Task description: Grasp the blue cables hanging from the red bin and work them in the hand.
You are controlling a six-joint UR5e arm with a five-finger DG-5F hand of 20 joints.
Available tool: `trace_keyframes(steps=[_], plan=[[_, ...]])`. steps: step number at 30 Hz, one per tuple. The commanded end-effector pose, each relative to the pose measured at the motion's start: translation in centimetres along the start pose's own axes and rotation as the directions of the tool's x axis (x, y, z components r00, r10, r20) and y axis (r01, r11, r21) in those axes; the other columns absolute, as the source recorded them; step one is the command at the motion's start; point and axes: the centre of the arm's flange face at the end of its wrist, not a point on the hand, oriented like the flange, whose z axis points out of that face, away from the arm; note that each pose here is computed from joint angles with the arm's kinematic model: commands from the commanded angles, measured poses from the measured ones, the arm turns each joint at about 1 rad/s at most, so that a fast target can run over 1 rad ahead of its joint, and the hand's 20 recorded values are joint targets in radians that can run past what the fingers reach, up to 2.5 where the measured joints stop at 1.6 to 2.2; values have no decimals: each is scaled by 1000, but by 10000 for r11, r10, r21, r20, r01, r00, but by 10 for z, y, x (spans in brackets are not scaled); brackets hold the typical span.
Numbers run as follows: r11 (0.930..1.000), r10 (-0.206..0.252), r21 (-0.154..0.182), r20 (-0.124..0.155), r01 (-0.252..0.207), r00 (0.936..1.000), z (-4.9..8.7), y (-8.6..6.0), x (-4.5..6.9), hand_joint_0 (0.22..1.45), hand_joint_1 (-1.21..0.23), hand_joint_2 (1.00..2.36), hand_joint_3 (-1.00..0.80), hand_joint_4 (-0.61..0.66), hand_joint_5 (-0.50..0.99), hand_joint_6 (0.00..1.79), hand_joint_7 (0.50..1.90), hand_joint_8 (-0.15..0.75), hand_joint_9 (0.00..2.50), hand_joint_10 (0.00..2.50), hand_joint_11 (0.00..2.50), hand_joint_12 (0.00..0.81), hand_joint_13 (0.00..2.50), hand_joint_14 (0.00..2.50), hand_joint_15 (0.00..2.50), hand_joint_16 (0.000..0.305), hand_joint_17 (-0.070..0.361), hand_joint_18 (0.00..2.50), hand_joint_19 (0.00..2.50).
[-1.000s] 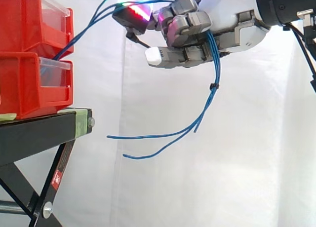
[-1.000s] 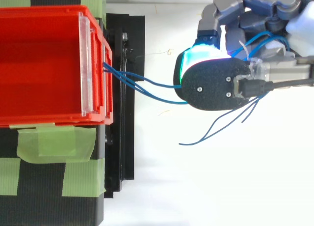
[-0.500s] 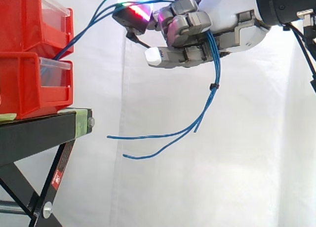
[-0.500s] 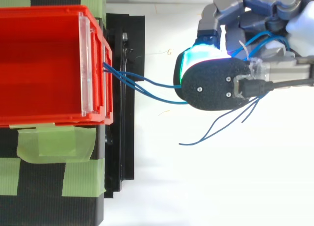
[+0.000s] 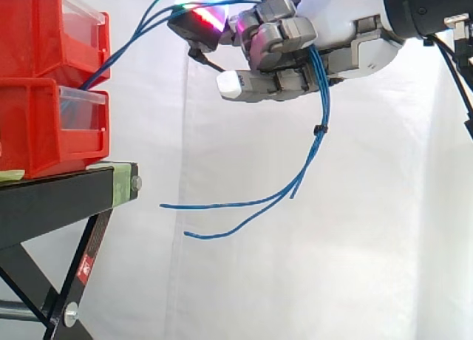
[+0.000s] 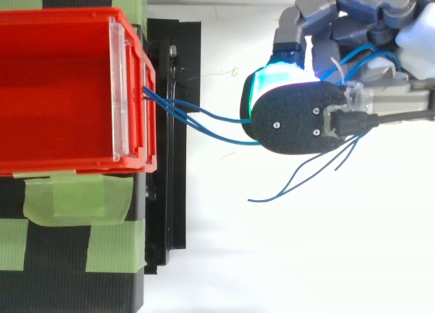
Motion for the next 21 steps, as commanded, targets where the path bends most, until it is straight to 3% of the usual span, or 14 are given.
trace_keyframes(steps=[1,21], plan=[[10000,-2,2,-9,2,10000,0,0,0,991,-633,1306,259,298,8,1469,1024,467,633,2500,2500,533,950,2500,1683,49,111,1081,244],[10000,-2,2,-9,2,10000,0,0,0,983,-630,1324,244,299,13,1467,1019,465,641,2500,2500,541,960,2500,1680,49,111,1092,241]])
